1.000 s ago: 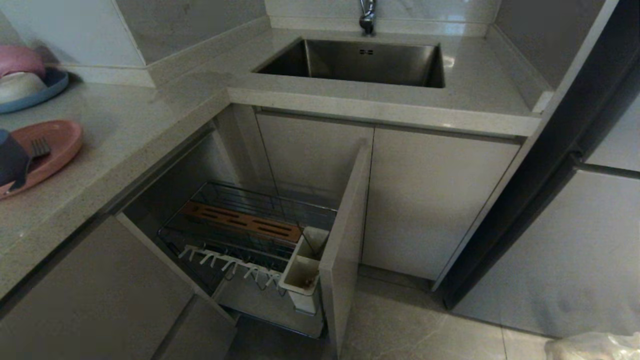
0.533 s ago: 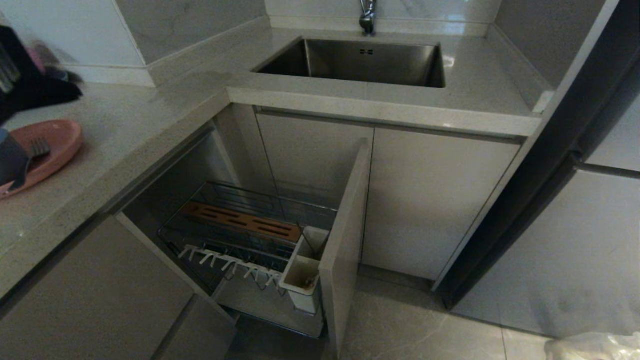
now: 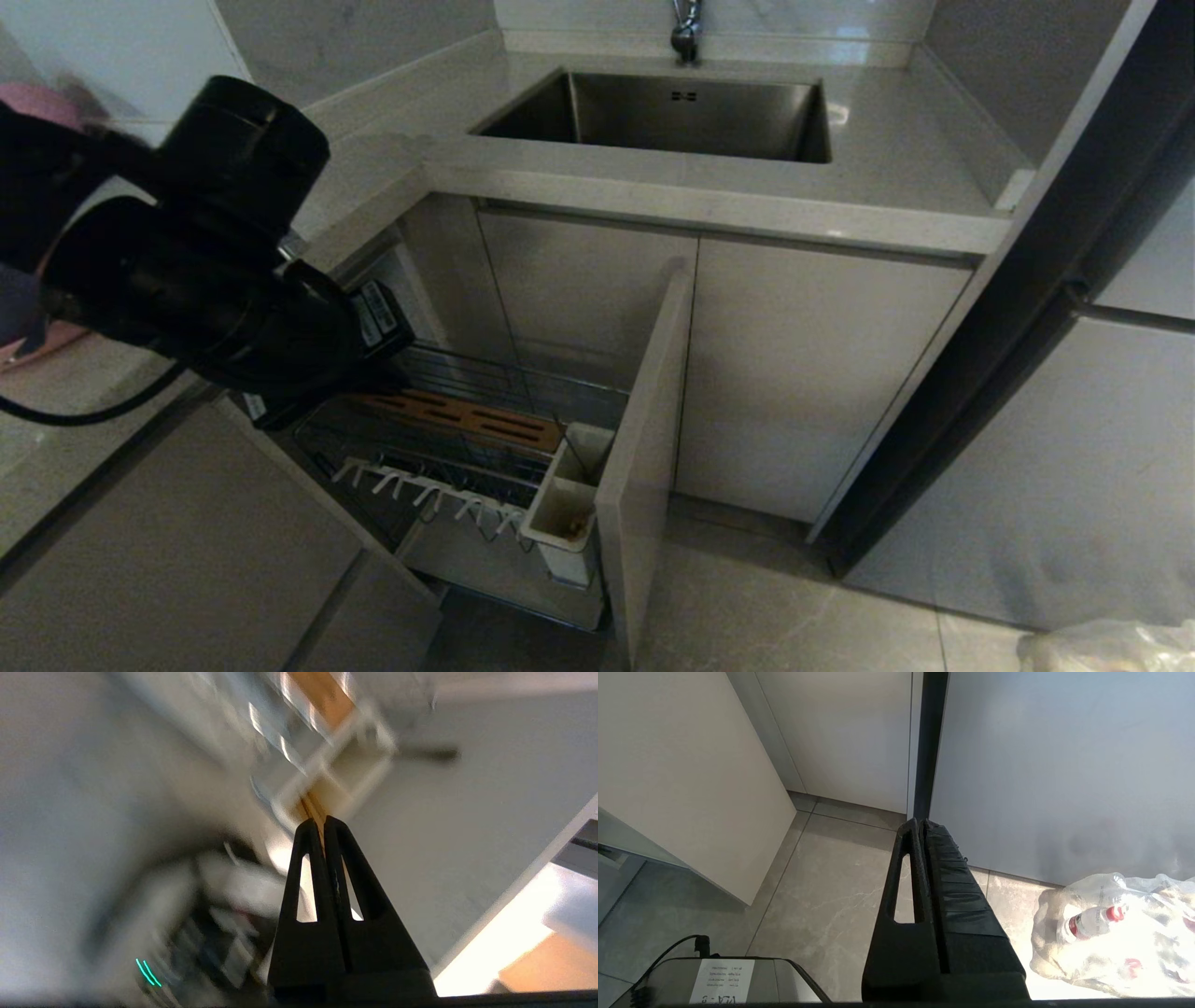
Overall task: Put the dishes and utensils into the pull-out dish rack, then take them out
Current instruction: Take the chopsticks out of the cupboard
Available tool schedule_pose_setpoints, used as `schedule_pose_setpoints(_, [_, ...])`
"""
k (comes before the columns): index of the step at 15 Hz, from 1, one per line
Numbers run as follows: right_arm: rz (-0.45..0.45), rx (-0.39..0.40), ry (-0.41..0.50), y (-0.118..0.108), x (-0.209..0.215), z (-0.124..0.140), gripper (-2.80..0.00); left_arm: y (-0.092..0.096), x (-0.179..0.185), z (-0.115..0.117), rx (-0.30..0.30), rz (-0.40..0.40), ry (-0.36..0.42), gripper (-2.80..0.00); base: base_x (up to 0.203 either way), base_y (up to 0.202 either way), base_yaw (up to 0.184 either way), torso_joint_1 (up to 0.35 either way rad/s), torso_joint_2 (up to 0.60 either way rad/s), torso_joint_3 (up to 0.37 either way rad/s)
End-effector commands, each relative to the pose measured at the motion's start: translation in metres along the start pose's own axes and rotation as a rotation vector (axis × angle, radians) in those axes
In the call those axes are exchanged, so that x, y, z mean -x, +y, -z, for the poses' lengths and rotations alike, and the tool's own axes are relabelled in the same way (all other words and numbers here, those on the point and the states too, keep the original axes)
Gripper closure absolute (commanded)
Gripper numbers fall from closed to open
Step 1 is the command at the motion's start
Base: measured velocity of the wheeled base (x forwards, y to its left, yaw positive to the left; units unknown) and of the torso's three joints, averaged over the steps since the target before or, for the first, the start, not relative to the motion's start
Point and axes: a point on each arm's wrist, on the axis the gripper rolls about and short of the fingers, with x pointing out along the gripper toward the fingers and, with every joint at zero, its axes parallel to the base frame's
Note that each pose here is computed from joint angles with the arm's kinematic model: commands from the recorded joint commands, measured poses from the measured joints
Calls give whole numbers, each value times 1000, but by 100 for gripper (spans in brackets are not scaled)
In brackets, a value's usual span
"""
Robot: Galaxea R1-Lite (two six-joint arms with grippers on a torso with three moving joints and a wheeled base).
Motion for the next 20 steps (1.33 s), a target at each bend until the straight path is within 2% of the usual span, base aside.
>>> schedule_pose_setpoints(1, [0,0,1,0,0,0,0,-8,-33,4,67,-71,149,0,0,0,0,0,0,0])
schedule_pose_setpoints(4, [0,0,1,0,0,0,0,-10,-58,10,114,-81,370,0,0,0,0,0,0,0])
schedule_pose_setpoints(5, [0,0,1,0,0,0,0,-10,-67,11,121,-86,406,-280,0,0,0,0,0,0])
schedule_pose_setpoints(10, [-1,1,1,0,0,0,0,-15,-101,18,139,-72,514,-280,0,0,0,0,0,0])
schedule_pose_setpoints(12, [0,1,1,0,0,0,0,-15,-122,24,140,-110,554,-280,0,0,0,0,0,0])
schedule_pose_setpoints(15, [0,1,1,0,0,0,0,-17,-144,30,153,-117,630,-280,0,0,0,0,0,0])
schedule_pose_setpoints(18, [0,0,1,0,0,0,0,-17,-160,34,157,-142,658,-280,0,0,0,0,0,0])
schedule_pose_setpoints(20, [0,1,1,0,0,0,0,-18,-166,36,174,-118,720,-280,0,0,0,0,0,0])
